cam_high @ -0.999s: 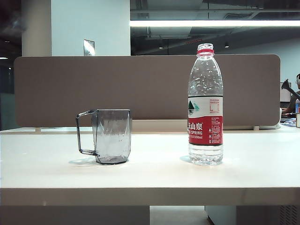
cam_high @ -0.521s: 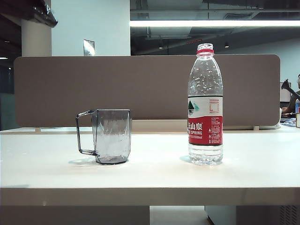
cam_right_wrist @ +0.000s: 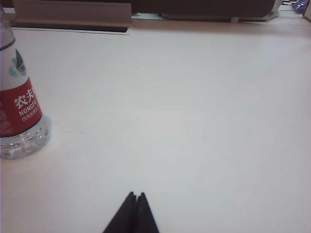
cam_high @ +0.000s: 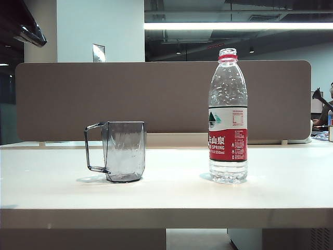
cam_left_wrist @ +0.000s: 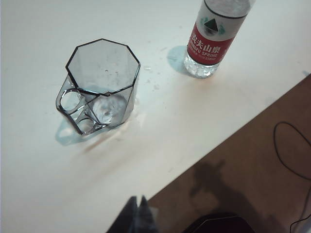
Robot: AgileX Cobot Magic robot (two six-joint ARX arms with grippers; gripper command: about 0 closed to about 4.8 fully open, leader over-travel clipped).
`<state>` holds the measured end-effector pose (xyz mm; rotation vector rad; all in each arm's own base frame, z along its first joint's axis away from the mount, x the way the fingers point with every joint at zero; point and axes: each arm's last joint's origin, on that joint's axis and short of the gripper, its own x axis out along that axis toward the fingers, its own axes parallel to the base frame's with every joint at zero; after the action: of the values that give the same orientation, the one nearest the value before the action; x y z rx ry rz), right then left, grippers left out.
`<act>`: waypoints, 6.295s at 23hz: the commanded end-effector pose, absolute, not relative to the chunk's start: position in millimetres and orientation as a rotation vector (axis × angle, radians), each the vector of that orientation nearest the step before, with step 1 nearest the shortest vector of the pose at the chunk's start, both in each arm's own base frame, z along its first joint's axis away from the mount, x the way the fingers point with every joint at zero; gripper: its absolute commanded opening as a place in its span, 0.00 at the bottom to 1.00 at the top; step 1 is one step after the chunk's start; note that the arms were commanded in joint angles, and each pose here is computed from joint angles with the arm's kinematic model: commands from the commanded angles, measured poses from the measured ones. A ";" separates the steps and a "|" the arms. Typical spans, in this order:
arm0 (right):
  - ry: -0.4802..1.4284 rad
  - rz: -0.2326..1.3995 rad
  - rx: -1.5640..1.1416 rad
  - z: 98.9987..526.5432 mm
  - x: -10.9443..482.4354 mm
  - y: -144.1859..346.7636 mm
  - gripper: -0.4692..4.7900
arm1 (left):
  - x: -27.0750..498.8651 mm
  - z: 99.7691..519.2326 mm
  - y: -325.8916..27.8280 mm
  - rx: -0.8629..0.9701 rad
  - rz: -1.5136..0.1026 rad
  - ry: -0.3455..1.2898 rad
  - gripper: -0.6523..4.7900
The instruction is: Pick up the mineral water bottle on the table and pour water into the mug until it's full.
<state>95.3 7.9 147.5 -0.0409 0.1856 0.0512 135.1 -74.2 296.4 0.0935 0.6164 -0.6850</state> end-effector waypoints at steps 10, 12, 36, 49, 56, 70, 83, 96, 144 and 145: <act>0.178 0.052 -0.043 146.4 95.8 8.0 0.11 | 134.1 298.5 -75.3 0.038 -0.721 0.625 0.11; 0.178 0.052 -0.043 146.5 95.8 8.1 0.11 | 134.1 298.5 -75.3 0.038 -0.721 0.625 0.11; -1.112 -0.271 -0.071 581.5 38.6 -2.5 0.08 | 134.3 298.4 -75.4 0.038 -0.721 0.626 0.11; -0.409 -0.149 0.115 392.3 367.4 -9.1 0.08 | 134.3 298.4 -75.4 0.038 -0.721 0.626 0.11; -0.228 -0.141 0.156 250.3 337.3 -2.7 0.08 | 134.3 298.4 -75.4 0.038 -0.721 0.626 0.11; -0.015 0.053 0.085 138.9 204.4 65.8 0.09 | 134.3 298.4 -75.4 0.038 -0.722 0.626 0.11; 0.032 0.213 0.065 132.8 181.7 111.6 0.85 | 134.4 298.3 -75.4 0.038 -0.720 0.627 0.11; 0.062 0.314 0.054 119.9 223.8 144.5 0.99 | 134.4 298.3 -75.4 0.038 -0.721 0.627 0.11; 0.024 0.284 -0.753 159.3 293.5 176.2 0.47 | 134.4 298.3 -75.5 0.038 -0.721 0.627 0.11; 0.010 0.278 -0.799 162.1 294.5 176.7 0.47 | 134.4 298.3 -75.5 0.038 -0.721 0.626 0.11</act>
<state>290.3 174.7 142.4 -0.7427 0.1201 0.3230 134.6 -75.3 296.1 0.0389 0.6393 -0.7141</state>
